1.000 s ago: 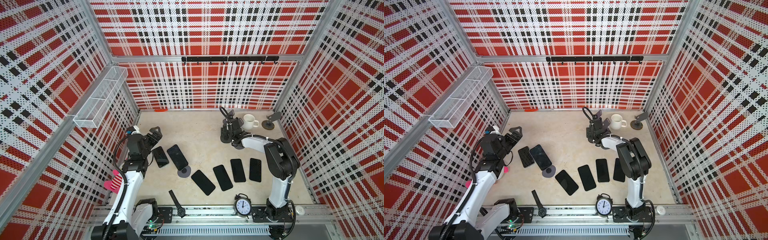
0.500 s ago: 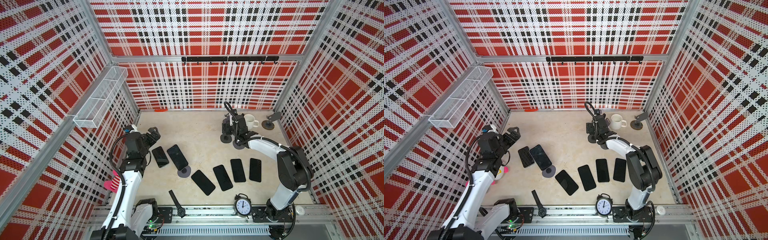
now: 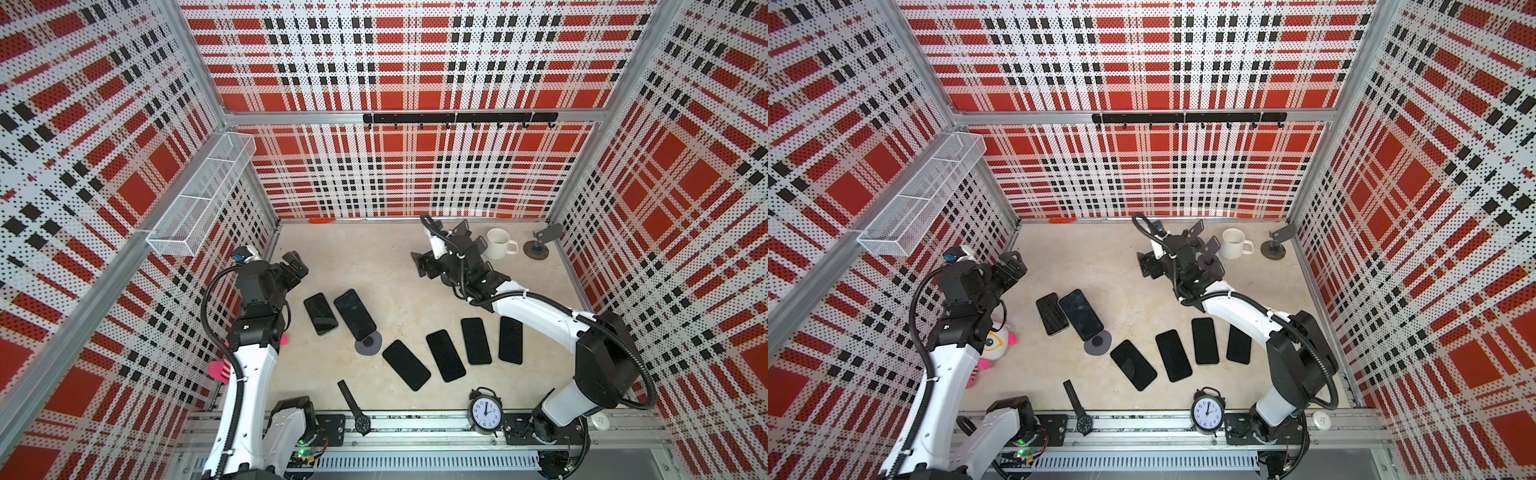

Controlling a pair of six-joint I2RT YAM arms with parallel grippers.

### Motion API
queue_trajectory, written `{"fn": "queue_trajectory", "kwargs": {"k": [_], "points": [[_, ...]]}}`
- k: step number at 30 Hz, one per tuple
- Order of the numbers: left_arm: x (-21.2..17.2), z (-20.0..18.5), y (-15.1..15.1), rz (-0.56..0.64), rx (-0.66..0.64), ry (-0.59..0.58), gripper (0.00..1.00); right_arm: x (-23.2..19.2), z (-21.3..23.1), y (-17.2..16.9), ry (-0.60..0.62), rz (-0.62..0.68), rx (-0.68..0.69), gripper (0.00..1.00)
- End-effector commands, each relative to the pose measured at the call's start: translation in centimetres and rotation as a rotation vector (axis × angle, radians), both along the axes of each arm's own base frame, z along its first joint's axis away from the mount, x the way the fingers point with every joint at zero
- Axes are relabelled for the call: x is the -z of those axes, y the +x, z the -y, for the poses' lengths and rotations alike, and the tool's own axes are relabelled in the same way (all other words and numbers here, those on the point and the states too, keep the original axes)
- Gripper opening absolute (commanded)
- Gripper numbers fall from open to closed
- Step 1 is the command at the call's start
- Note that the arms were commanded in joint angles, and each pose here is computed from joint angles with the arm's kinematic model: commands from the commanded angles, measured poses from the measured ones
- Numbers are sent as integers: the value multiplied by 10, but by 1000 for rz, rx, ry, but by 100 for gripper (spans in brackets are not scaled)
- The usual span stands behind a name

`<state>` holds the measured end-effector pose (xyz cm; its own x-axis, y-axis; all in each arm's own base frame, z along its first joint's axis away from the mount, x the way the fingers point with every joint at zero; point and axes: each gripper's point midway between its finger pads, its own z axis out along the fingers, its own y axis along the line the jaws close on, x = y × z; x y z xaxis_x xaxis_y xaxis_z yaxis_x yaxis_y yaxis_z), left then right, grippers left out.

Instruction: Remove the phone from the phone stand

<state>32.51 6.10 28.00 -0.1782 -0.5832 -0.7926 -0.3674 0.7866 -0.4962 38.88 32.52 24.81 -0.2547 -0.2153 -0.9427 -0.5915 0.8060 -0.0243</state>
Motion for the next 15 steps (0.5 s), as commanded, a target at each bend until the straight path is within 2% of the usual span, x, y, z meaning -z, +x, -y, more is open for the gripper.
{"fn": "queue_trajectory", "kwargs": {"k": [1, 4, 7, 15], "points": [[2, -3, -10, 2, -52, 9, 98, 2, -51, -35, -26, 47, -170, 90], [5, 0, -15, -9, -76, 11, 98, 8, -81, -60, -38, 59, -242, 96], [12, 12, -19, -64, -92, 0, 98, 15, -85, -69, -30, 67, -255, 99], [33, 87, -32, -218, 2, 8, 98, 21, -41, -61, -28, 147, -73, 100]]}}
